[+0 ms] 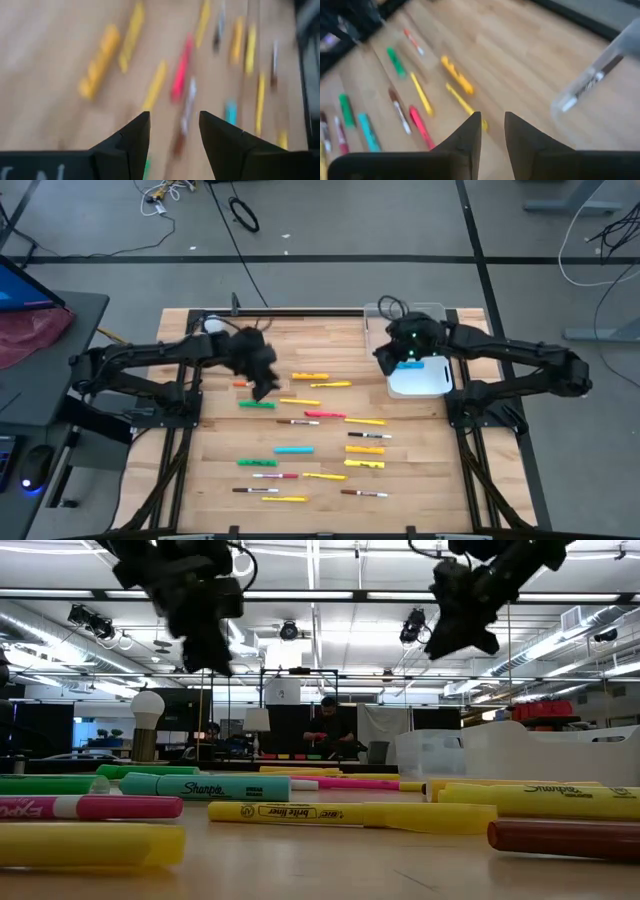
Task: Pick & Place Markers
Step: Put the green highlighter pen into the white bin
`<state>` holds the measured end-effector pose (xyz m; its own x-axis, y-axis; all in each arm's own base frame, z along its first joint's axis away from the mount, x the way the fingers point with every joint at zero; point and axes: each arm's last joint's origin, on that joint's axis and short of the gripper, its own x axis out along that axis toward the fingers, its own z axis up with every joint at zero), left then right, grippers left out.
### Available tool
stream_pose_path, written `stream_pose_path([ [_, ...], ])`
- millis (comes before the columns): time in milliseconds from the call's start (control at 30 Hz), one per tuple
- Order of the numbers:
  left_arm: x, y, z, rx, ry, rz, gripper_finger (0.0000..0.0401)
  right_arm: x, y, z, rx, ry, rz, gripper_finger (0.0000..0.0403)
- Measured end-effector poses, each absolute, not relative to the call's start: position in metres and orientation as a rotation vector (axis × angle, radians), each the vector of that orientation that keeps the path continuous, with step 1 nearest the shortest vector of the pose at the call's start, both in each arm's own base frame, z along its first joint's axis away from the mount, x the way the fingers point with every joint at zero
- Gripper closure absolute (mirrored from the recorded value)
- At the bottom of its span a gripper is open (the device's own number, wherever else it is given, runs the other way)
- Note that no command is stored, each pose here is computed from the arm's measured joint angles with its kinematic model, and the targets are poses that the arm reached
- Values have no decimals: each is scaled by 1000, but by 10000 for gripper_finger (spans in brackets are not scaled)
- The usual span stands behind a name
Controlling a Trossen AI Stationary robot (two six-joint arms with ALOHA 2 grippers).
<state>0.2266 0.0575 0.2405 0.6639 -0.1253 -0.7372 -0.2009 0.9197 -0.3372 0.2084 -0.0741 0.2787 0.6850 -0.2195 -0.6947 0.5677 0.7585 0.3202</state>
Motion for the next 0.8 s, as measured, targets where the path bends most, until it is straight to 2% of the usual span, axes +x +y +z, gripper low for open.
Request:
stream_pose_path([
  [133,211,43,229,-339,1072,-39,224,207,-69,263,569,738,-420,303],
  [300,201,34,213,-309,1198,-33,224,210,-68,252,592,678,-420,267],
  [433,194,29,193,-287,1235,-57,223,215,-69,254,611,593,-372,239],
  [567,196,26,179,-232,1178,-15,212,217,-68,255,617,580,-337,222],
  [800,192,17,157,-116,1146,29,198,217,-67,256,628,583,-303,216],
])
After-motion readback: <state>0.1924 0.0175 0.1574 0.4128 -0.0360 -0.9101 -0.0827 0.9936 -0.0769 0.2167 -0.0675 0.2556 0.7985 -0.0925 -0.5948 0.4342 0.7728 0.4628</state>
